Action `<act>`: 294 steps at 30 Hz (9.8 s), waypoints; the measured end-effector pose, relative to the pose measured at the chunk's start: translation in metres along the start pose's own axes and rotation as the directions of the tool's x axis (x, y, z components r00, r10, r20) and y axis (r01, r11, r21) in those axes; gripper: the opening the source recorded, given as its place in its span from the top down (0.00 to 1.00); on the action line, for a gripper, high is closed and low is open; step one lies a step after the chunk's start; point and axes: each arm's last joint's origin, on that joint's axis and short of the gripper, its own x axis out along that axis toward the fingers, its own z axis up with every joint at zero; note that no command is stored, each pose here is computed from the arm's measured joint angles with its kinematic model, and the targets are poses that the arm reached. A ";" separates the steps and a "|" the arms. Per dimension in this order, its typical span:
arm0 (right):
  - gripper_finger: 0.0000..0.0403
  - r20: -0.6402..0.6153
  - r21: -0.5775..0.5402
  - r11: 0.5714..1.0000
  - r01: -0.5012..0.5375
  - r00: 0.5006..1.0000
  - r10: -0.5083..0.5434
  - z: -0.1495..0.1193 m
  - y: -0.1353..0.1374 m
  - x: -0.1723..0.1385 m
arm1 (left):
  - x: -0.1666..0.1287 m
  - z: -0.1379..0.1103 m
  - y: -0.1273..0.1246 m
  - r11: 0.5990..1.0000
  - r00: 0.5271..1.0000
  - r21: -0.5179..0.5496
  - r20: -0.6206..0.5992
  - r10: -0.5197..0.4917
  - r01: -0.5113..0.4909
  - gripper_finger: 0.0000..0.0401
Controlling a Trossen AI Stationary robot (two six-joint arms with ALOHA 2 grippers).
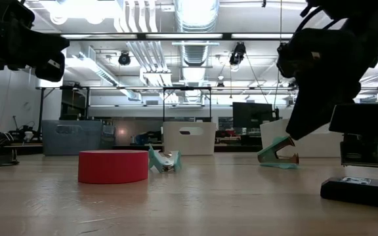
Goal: Pick and place Stapler, Stapler remover, tape
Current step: Put the light blue staple remover into the left white bin
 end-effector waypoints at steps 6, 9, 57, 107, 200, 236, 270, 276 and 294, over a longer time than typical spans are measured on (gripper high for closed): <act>0.80 0.049 -0.278 0.960 -0.032 0.998 0.047 0.001 0.015 -0.006 | 0.000 0.000 0.000 1.000 1.000 0.000 0.000 0.000 0.000 0.98; 0.82 0.062 -0.403 0.915 -0.027 0.996 0.057 -0.001 0.023 -0.008 | 0.000 0.000 0.000 1.000 1.000 0.000 0.000 0.000 0.000 0.98; 0.85 0.141 -0.728 0.612 0.309 0.941 -0.308 -0.014 0.051 0.032 | 0.000 0.000 0.000 1.000 1.000 0.000 0.000 0.000 0.000 0.98; 0.98 0.298 -0.744 0.538 0.396 0.918 -0.263 0.024 0.086 0.011 | 0.000 0.000 0.000 1.000 1.000 0.000 0.000 0.000 0.000 0.98; 0.98 0.471 -0.386 0.764 0.517 0.822 -0.319 0.229 -0.063 0.065 | 0.000 0.000 0.000 1.000 1.000 0.000 0.000 0.000 0.000 0.98; 0.73 0.389 -0.488 0.810 0.324 0.912 -0.130 0.230 -0.059 0.060 | 0.000 0.000 0.000 1.000 1.000 0.000 0.000 0.000 0.000 0.98; 0.70 0.042 -0.997 -0.065 0.041 0.999 -0.014 0.079 0.068 0.068 | 0.000 0.000 0.000 1.000 1.000 0.000 0.000 0.000 0.000 0.98; 0.70 0.055 -0.994 -0.088 0.057 0.998 0.033 0.072 0.077 0.075 | 0.000 0.000 0.000 1.000 1.000 0.000 0.000 0.000 0.000 0.98; 0.77 0.116 -0.945 -0.309 0.110 0.993 0.000 0.049 0.096 0.103 | 0.000 0.000 0.000 1.000 1.000 0.000 0.000 0.000 0.000 0.98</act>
